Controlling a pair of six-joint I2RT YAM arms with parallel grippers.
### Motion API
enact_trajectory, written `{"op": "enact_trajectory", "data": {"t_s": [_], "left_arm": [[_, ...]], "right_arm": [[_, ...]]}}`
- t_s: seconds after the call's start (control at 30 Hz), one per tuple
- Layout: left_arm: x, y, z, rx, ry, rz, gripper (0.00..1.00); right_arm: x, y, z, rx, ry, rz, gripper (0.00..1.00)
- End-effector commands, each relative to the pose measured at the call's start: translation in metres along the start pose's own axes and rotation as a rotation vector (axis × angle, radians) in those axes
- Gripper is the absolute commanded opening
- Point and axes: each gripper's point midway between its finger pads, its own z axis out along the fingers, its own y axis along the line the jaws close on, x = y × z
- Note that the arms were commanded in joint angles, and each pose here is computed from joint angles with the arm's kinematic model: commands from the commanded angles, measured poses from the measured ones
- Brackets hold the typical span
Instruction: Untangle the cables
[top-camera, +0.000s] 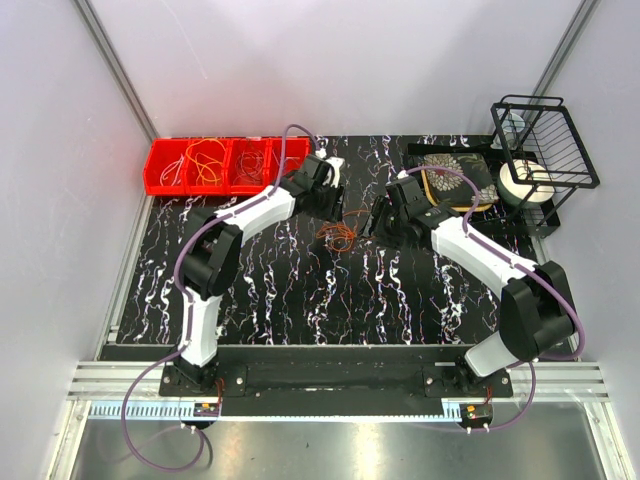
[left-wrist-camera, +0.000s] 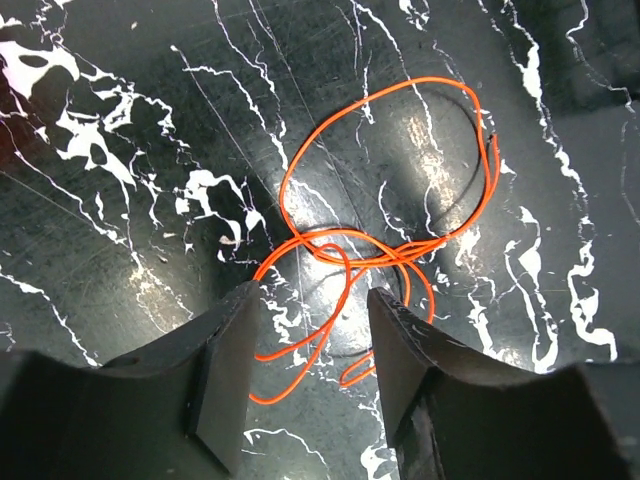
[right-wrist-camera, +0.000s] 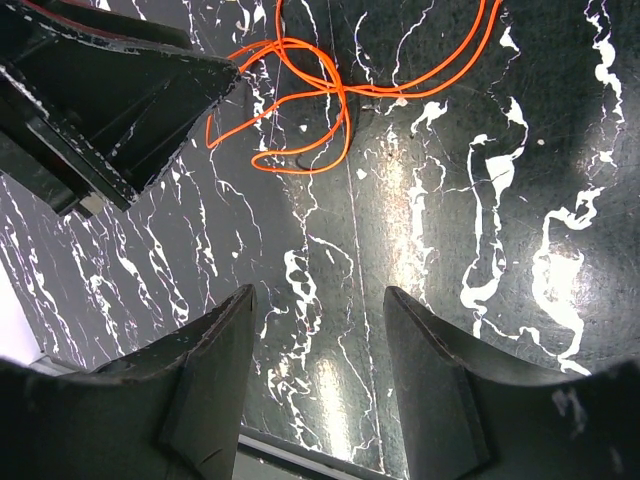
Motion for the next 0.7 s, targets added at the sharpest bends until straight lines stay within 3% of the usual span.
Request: {"op": "enact_trajectory", "data": {"t_s": [0.0,0.17,0.23,0.27,0.37,0.47,0.67], "left_arm": [[-0.012,-0.004,-0.006,-0.008,-0.021,0.046,0.50],[-0.002,-0.006,-0.003,0.009,0.000,0.045,0.49],[0.000,-0.005,0.001,0.012,0.002,0.042,0.42],[-0.001,-0.006,0.002,0.015,-0.003,0.041,0.28],[-0.010,-0.010,0.002,0.027,-0.022,0.036,0.00],[-0.032,-0.021,-0.013,0.060,-0.062,0.029,0.00],[-0.086,-0.050,-0.092,0.098,-0.199,0.014,0.00]], "right_arm": [[-0.004,0.002,-0.003,-0.008,-0.008,-0.012,0.60],[-0.004,0.004,0.001,-0.012,0.004,-0.011,0.59],[-0.002,0.004,0.002,-0.015,0.013,-0.010,0.59],[-0.003,0.005,0.002,-0.017,0.013,-0.012,0.59],[-0.002,0.004,0.003,-0.016,0.018,-0.007,0.59],[-0.002,0.004,0.003,-0.016,0.020,-0.009,0.59],[-0.005,0.009,-0.004,-0.033,0.005,-0.013,0.59]]}}
